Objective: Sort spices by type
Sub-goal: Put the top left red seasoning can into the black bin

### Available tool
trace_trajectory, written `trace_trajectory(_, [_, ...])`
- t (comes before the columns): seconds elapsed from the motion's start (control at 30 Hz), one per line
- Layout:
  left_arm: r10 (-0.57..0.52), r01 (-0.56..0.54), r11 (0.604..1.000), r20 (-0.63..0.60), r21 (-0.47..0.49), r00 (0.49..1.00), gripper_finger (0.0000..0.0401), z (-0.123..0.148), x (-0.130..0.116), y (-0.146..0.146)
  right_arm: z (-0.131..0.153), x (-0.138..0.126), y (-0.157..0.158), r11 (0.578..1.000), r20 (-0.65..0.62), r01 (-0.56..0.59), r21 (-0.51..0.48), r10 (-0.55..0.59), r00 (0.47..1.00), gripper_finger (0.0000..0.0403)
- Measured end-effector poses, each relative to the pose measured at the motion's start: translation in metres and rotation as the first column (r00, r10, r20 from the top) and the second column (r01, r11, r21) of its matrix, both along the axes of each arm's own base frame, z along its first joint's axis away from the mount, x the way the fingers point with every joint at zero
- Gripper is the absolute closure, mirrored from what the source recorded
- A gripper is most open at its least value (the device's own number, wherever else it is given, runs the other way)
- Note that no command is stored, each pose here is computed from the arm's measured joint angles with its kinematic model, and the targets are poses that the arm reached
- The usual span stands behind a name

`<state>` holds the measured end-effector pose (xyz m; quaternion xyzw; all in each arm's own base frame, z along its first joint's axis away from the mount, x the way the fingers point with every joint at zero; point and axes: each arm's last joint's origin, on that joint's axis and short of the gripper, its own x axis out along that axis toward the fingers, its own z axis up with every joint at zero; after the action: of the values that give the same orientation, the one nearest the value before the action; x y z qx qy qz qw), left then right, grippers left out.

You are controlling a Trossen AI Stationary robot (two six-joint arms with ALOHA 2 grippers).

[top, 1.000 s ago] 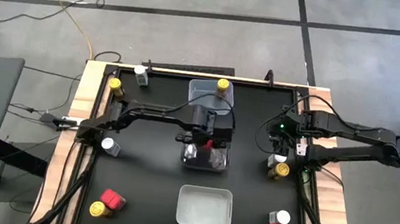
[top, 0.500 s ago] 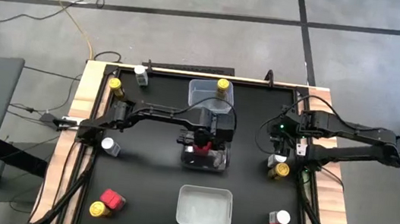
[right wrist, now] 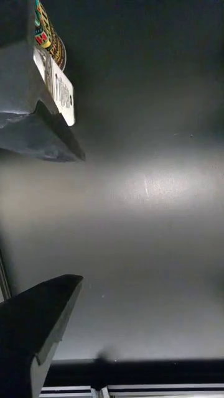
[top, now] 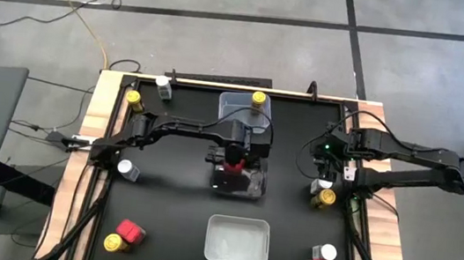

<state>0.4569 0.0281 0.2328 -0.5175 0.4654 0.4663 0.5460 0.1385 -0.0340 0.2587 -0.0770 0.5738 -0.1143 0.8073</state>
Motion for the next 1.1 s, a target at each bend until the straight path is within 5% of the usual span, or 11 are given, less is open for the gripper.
trace_trajectory(1.1, [0.045, -0.045, 0.999, -0.014, 0.006, 0.999, 0.0079, -0.0002, -0.0017, 0.0049, 0.0002, 0.0005, -0.0001, 1.0, 0.006, 0.0, -0.001, 0.0, 1.0, 0.0066])
